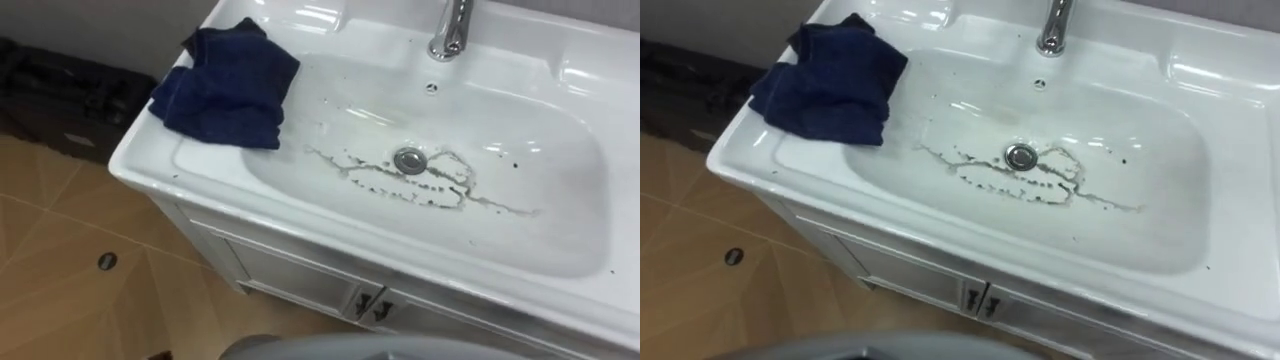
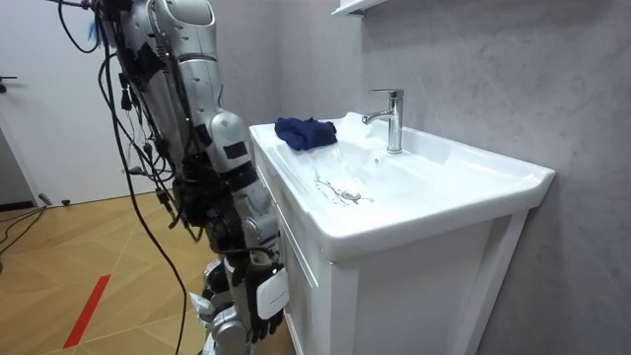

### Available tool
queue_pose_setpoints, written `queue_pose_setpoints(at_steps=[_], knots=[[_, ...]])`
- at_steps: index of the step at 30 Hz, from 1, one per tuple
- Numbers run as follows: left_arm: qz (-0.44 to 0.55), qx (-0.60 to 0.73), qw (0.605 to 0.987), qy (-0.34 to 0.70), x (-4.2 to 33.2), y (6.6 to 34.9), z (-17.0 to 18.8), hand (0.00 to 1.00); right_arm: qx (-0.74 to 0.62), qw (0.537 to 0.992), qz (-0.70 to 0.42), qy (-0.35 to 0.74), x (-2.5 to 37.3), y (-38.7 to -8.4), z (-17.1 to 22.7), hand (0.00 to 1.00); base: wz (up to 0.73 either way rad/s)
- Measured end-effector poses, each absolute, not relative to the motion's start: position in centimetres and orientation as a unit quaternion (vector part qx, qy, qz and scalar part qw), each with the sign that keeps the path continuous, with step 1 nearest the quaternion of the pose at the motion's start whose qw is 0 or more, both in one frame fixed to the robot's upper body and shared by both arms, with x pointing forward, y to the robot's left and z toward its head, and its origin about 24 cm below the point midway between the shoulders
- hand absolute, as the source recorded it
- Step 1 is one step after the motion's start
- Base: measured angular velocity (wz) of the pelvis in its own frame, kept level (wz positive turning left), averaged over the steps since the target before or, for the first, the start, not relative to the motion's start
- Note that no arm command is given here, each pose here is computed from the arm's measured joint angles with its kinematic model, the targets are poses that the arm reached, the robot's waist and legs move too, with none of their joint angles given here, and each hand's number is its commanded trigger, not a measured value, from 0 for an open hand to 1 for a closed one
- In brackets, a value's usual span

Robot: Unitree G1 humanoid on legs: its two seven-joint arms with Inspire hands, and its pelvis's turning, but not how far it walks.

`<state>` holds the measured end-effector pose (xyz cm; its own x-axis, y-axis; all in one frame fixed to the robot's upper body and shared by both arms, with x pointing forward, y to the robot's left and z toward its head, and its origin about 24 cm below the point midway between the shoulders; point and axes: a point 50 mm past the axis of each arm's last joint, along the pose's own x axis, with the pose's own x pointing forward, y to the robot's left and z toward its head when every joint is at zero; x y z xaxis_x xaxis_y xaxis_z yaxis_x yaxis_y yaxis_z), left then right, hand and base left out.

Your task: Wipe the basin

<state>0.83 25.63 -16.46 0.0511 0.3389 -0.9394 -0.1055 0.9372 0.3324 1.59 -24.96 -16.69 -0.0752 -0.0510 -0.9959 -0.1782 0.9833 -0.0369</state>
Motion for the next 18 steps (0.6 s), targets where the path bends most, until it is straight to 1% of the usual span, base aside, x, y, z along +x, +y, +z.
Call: queue_pose_setpoints(at_steps=[2, 5, 7, 9, 11, 13, 14, 16, 17, 18], knots=[[0.194, 0.066, 0.713, 0.67, -0.1, 26.0, -16.3, 0.0, -0.082, 0.676, 0.045, 0.731, 1.6, -25.1, -16.7, 0.0, 0.19], [0.273, 0.031, 0.705, 0.654, -0.5, 27.1, -16.0, 0.0, -0.087, 0.672, 0.039, 0.734, 1.3, -25.4, -16.6, 0.0, 0.04], [0.351, 0.005, 0.694, 0.629, -0.7, 28.5, -15.4, 0.0, -0.094, 0.672, 0.028, 0.734, 1.2, -26.1, -16.4, 0.0, 0.16], [0.405, -0.002, 0.688, 0.602, -0.6, 29.7, -14.8, 0.0, -0.1, 0.674, 0.022, 0.731, 1.3, -26.7, -16.2, 0.0, 0.12], [0.449, -0.002, 0.686, 0.572, -0.1, 31.0, -14.1, 0.0, -0.105, 0.677, 0.018, 0.728, 1.5, -27.1, -16.1, 0.0, 0.08], [0.502, -0.002, 0.698, 0.51, 1.4, 32.8, -12.7, 0.0, -0.106, 0.675, 0.015, 0.73, 1.0, -27.4, -16.0, 0.0, 0.02], [0.512, 0.003, 0.702, 0.495, 1.8, 33.3, -12.3, 0.0, -0.106, 0.676, 0.014, 0.729, 0.9, -27.5, -16.0, 0.0, 0.0], [0.555, 0.027, 0.709, 0.434, 3.1, 35.2, -10.4, 0.0, -0.107, 0.68, 0.015, 0.725, 0.7, -27.6, -16.0, 0.0, 0.0], [0.566, 0.03, 0.711, 0.416, 3.6, 35.6, -9.9, 0.0, -0.107, 0.682, 0.015, 0.724, 0.7, -27.6, -16.0, 0.0, 0.0], [0.587, 0.036, 0.716, 0.377, 4.6, 36.3, -8.7, 0.0, -0.109, 0.683, 0.017, 0.722, 0.8, -27.5, -16.0, 0.0, 0.0]])
